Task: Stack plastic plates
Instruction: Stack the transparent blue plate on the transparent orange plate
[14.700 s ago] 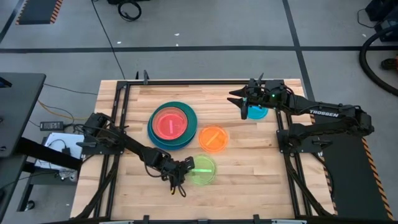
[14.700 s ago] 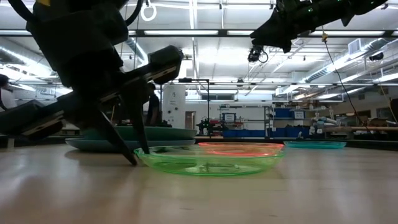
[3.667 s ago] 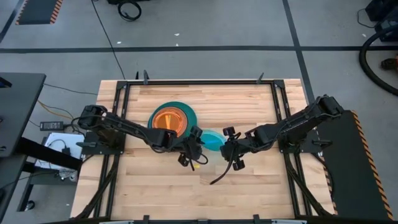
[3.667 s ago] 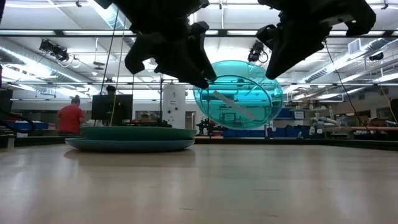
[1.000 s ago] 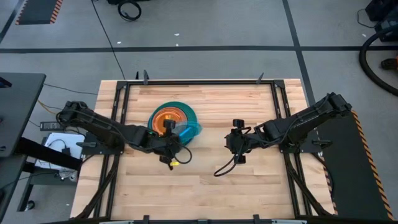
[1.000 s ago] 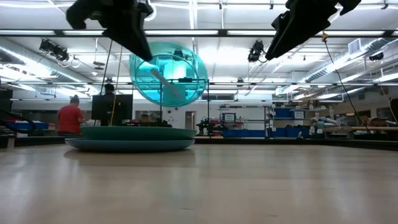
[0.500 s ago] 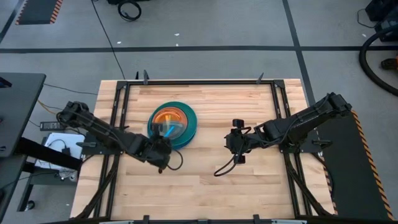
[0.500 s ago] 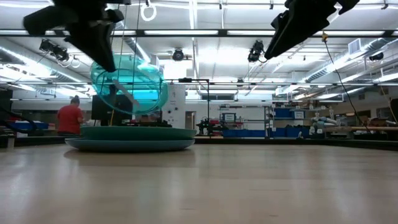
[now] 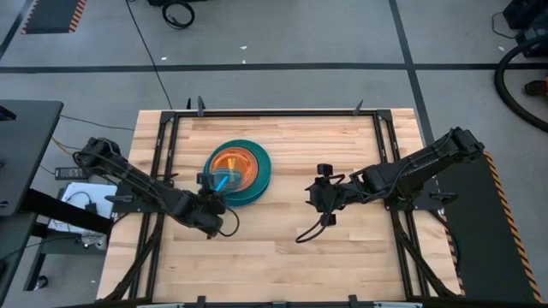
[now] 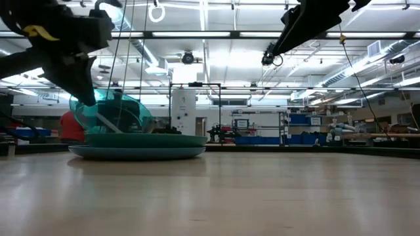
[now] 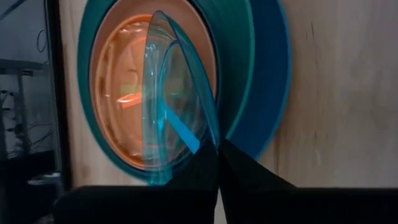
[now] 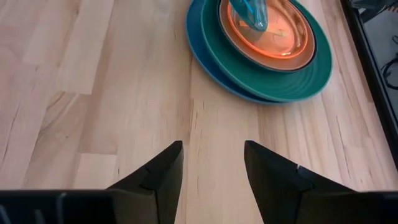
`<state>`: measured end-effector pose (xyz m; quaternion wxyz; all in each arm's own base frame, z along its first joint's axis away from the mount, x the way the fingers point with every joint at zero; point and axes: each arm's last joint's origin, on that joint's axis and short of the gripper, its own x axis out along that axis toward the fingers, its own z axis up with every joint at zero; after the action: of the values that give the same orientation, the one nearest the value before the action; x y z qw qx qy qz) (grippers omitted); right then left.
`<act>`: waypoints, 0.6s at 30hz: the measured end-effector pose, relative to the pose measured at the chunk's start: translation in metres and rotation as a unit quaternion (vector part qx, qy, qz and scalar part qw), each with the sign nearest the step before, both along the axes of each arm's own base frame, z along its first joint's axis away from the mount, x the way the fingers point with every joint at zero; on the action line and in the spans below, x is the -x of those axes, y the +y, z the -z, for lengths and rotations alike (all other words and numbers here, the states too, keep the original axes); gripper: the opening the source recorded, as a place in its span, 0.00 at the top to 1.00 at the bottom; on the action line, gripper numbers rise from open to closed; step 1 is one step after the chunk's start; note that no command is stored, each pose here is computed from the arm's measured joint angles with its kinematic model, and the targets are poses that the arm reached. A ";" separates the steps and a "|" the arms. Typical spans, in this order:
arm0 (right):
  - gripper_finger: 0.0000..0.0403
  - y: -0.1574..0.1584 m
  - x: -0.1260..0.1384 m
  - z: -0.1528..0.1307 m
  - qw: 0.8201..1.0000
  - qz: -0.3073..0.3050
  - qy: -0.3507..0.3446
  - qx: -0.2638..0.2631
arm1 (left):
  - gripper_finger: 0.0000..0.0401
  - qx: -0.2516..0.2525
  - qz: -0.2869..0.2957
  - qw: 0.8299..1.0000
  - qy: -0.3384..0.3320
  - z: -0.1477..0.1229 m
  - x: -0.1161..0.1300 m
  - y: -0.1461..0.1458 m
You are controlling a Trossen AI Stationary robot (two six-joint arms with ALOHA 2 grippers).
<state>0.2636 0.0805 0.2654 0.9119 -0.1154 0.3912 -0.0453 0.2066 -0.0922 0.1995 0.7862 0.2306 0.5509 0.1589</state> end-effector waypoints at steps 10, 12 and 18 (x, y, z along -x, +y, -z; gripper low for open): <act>0.55 -0.003 -0.002 -0.001 1.000 0.000 -0.004 0.004 | 0.97 -0.005 0.001 0.996 -0.090 0.000 0.014 0.013; 0.55 -0.005 -0.003 -0.001 1.000 0.000 -0.008 0.005 | 0.97 -0.029 0.027 0.996 -0.085 -0.001 0.012 0.012; 0.55 -0.010 -0.005 -0.001 1.000 0.004 -0.009 0.005 | 0.97 -0.082 0.113 0.990 -0.029 0.004 0.004 0.012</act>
<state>0.2686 0.0705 0.2668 0.9146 -0.1181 0.3832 -0.0519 0.2031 -0.0798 0.1955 0.7931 0.3502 0.4836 0.1205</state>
